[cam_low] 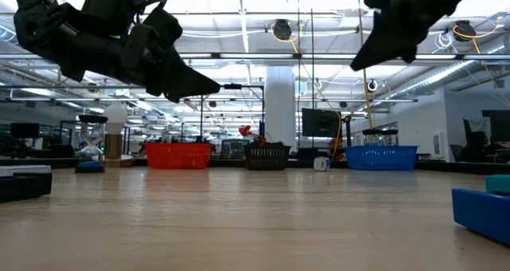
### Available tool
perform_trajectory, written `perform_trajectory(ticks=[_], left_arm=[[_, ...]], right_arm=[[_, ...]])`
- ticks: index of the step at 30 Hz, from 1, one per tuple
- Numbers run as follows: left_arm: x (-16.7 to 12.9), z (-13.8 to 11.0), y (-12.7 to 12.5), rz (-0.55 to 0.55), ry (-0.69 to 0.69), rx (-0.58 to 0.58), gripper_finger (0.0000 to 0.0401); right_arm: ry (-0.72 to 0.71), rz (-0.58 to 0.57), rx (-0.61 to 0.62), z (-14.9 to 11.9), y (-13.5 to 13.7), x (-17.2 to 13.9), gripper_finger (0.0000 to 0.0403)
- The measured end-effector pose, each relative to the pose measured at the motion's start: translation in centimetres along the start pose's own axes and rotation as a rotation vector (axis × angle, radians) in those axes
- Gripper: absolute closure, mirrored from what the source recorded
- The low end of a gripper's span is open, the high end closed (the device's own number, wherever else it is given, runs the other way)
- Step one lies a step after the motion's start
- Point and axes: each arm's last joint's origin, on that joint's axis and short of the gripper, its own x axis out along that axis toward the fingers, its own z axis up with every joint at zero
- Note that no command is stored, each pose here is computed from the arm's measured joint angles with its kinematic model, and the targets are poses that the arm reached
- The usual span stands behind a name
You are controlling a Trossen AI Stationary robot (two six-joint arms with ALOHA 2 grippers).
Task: Pick & Place Office items
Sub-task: Put the light blue digital timer into the black bin
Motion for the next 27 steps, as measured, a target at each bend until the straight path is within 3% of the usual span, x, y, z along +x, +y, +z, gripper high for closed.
perform_trajectory(ticks=[8, 12, 15, 22, 27], left_arm=[[0.0, -0.1, 0.0, 0.0, 0.008, 0.0, 0.0371], [0.0, -0.1, 0.0, 0.0, 0.01, -0.012, 0.0369], [0.0, -0.1, 0.0, 0.0, 0.01, -0.042, 0.037], [0.0, -0.1, 0.0, 0.0, 0.011, -0.053, 0.037], [0.0, -0.1, 0.0, 0.0, 0.009, -0.05, 0.037]], right_arm=[[0.146, -0.068, 0.012, -1.3, 3.7, -1.7, 0.0403], [0.256, -0.17, 0.006, -2.1, 5.6, -1.7, 0.0403], [0.391, -0.232, 0.107, -3.0, 6.5, -1.4, 0.0403], [0.591, -0.22, 0.165, -5.9, 8.2, -1.0, 0.0403], [0.6, -0.215, 0.217, -6.4, 8.6, -1.5, 0.0403]])
